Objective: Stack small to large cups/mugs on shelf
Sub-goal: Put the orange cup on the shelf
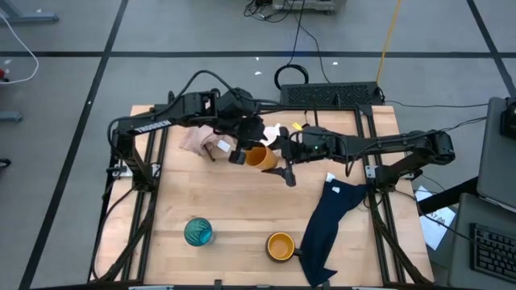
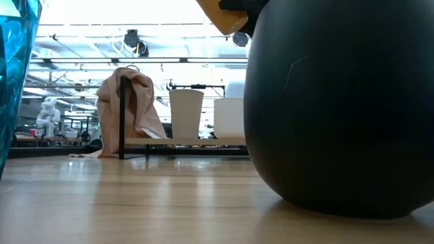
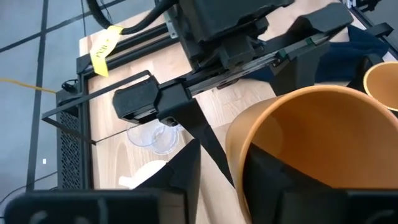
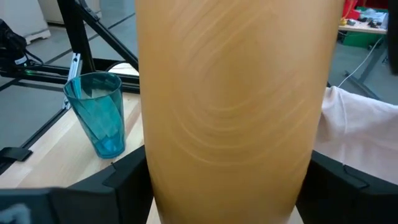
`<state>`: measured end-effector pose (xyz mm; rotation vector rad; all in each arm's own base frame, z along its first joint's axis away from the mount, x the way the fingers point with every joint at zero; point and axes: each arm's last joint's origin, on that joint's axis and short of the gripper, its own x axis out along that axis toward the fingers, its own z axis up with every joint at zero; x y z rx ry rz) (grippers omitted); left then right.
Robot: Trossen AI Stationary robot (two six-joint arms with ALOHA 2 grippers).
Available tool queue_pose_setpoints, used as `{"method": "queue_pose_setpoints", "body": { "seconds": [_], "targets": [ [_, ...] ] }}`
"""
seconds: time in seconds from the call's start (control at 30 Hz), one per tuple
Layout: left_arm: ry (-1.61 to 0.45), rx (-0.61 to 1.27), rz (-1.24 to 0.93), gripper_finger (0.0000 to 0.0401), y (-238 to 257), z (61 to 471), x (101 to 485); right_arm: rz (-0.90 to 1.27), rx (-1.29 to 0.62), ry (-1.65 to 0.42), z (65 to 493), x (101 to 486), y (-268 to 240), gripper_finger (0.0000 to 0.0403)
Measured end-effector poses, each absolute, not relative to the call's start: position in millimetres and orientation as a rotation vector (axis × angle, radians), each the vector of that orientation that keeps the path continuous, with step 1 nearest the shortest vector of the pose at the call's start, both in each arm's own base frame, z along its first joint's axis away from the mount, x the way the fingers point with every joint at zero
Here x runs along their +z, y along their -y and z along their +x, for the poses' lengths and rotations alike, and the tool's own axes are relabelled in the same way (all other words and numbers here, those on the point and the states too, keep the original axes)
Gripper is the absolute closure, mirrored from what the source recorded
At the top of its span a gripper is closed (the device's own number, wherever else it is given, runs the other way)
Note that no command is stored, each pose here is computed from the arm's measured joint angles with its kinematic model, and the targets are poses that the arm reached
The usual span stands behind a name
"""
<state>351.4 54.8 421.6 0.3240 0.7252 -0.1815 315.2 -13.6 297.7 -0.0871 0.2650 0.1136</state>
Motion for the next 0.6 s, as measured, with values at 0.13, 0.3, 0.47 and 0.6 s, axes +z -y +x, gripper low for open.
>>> {"method": "queue_pose_setpoints", "body": {
  "seconds": [0.13, 0.3, 0.47, 0.6],
  "targets": [
    [-0.703, -0.168, 0.317, 0.0266, -55, 349, 426, -0.090, 0.110, -0.254, 315, 299, 14, 0.0114],
    [-0.672, -0.145, 0.329, 0.0225, -55, 344, 434, -0.094, 0.109, -0.248, 315, 300, 14, 0.0114],
    [-0.658, -0.069, 0.359, 0.0203, -55, 332, 445, -0.098, 0.082, -0.252, 315, 300, 17, 0.0114],
    [-0.648, 0.049, 0.373, 0.0199, -57, 320, 456, -0.105, 0.053, -0.272, 315, 297, 19, 0.0114]
  ]
}}
